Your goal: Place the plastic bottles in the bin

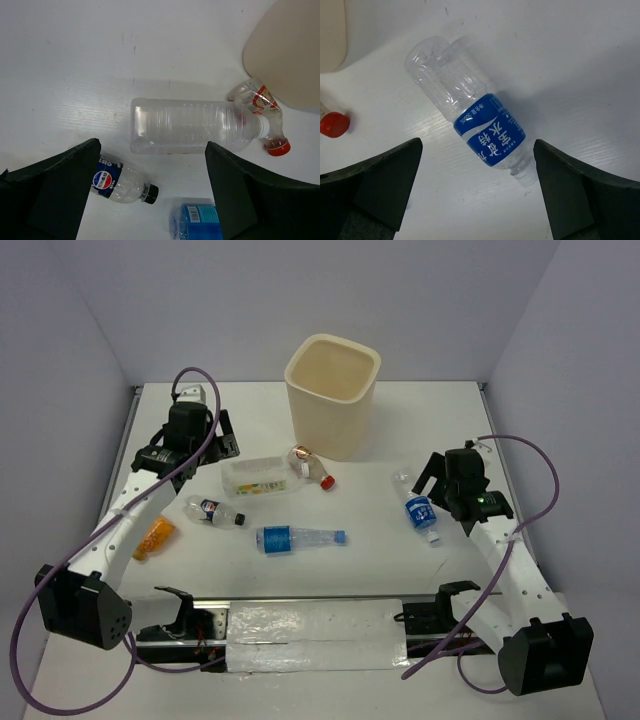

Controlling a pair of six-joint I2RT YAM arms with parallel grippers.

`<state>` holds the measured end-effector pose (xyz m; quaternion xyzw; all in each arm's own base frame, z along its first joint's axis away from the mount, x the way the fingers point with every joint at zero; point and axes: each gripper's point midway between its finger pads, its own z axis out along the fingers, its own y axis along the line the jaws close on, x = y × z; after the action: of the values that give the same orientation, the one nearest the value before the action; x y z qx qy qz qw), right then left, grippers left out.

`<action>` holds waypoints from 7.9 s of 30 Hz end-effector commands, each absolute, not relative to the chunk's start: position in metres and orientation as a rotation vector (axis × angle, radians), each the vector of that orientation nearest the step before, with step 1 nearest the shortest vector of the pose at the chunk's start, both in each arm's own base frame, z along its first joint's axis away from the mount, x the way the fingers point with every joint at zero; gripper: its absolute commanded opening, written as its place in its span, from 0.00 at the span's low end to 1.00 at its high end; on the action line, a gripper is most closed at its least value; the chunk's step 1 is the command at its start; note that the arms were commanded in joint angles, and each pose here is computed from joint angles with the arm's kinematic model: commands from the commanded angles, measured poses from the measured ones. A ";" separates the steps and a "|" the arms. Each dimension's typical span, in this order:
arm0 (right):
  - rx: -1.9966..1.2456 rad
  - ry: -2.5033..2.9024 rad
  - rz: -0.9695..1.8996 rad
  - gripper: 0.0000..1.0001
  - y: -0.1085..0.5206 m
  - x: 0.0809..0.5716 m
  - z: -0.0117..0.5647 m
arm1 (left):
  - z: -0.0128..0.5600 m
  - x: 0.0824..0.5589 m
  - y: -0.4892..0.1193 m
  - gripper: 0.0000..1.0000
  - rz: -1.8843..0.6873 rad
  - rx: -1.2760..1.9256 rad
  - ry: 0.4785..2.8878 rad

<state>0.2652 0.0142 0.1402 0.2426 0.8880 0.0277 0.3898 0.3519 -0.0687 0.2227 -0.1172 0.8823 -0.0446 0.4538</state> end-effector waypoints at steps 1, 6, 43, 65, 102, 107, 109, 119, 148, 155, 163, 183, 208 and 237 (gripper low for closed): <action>0.653 2.226 0.061 1.00 0.011 0.262 0.145 | 0.229 0.360 -0.077 0.99 -0.153 -0.308 2.178; 0.629 2.209 0.088 1.00 0.014 0.261 0.152 | 0.222 0.362 -0.072 0.99 -0.107 -0.347 2.204; 0.239 2.756 0.105 0.98 0.059 0.304 0.045 | 0.207 0.357 -0.075 0.99 -0.094 -0.293 2.274; 0.245 1.889 0.482 0.50 0.124 0.381 0.379 | 0.234 0.349 -0.060 0.99 -0.041 -0.393 2.225; 0.148 1.446 0.453 1.00 0.225 0.480 0.503 | 0.163 0.245 0.073 0.99 0.249 -1.134 2.338; 0.099 1.518 0.554 1.00 0.232 0.444 0.476 | 0.134 0.228 0.081 0.99 0.348 -1.214 2.386; 0.077 1.524 0.585 1.00 0.229 0.425 0.480 | 0.118 0.220 0.080 0.99 0.336 -1.312 2.393; -0.019 1.632 0.493 1.00 0.213 0.392 0.445 | 0.119 0.211 0.090 0.99 0.375 -1.760 2.124; -0.049 1.805 0.472 1.00 0.204 0.367 0.400 | 0.080 0.241 0.126 0.99 0.027 -2.445 1.593; -0.044 1.818 0.452 1.00 0.201 0.366 0.396 | 0.057 0.234 0.127 0.99 0.067 -2.449 1.617; -0.039 1.852 0.433 1.00 0.199 0.365 0.383 | 0.034 0.232 0.133 0.91 0.136 -2.431 1.679; 0.067 1.791 0.409 1.00 0.166 0.338 0.398 | 0.292 0.410 0.055 0.39 -0.285 -0.957 1.927; 0.358 1.716 0.370 1.00 0.075 0.243 0.376 | 0.400 0.522 -0.289 0.43 -0.858 0.073 1.828; -0.642 2.316 0.469 1.00 0.303 0.205 0.160 | 0.403 0.398 -0.140 1.00 -0.244 -0.133 1.908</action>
<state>0.2090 0.2709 0.1449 -0.1529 0.9178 0.1609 0.3292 0.3998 -0.1831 0.4522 -0.0238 0.7722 -0.2120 0.5985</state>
